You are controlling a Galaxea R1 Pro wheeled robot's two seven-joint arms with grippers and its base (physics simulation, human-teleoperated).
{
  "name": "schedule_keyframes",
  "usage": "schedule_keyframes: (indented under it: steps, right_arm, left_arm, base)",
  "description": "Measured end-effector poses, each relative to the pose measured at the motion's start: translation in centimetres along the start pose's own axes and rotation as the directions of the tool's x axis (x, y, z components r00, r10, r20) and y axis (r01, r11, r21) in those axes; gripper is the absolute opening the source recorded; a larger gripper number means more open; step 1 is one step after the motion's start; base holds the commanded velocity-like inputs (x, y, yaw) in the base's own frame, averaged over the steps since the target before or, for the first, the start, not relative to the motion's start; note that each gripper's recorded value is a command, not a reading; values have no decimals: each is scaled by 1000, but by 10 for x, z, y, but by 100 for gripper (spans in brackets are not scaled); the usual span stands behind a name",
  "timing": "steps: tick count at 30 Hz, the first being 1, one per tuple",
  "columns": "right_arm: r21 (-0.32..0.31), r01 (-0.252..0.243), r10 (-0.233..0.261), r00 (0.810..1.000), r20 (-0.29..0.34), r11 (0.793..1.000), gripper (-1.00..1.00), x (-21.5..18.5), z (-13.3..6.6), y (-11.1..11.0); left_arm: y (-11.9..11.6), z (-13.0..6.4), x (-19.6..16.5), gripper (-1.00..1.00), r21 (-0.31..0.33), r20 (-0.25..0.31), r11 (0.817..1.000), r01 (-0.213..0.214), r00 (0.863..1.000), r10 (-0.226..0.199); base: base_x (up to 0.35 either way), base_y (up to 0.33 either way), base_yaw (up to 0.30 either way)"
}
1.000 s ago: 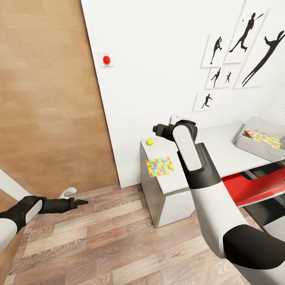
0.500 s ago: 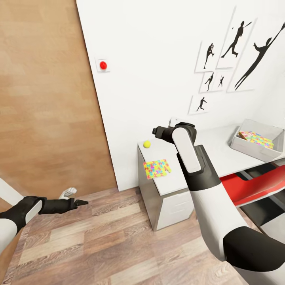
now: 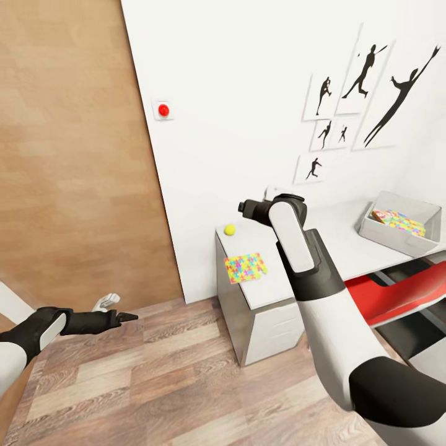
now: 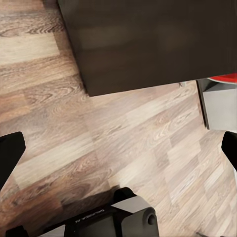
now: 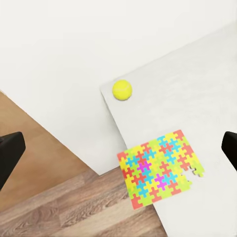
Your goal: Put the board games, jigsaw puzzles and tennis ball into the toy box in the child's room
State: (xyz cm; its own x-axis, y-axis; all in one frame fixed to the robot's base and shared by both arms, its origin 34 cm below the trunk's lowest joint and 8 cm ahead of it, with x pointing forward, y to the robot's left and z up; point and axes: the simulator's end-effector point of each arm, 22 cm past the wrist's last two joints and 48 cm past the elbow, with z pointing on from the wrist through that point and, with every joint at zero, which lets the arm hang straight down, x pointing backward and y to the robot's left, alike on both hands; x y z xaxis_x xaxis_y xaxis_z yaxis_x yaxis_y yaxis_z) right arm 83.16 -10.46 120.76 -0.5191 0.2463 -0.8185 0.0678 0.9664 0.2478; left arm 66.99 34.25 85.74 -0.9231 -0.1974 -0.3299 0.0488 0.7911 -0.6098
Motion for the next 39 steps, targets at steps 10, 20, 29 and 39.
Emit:
schedule_keyframes:
  steps: [10,20,29,39]
  right_arm:
    - [5,-2,2,1000,-17,1000,100,13,-4,-3]
    - [8,-9,10,999,-54,1000,100,41,-8,-10]
    - [14,-35,36,988,-151,999,100,121,-17,-29]
    - [-3,-41,39,980,-195,999,100,165,-39,-33]
  left_arm:
    - [-6,-6,-5,100,3,12,1000,-11,1000,11]
    - [-12,-11,-10,100,8,25,1000,-20,999,20]
    - [-18,-15,-14,100,12,36,1000,-29,999,28]
    - [-24,-21,-18,100,15,48,999,-38,998,37]
  base:
    - [0,0,0]
    - [0,0,0]
    - [0,0,0]
    - [0,0,0]
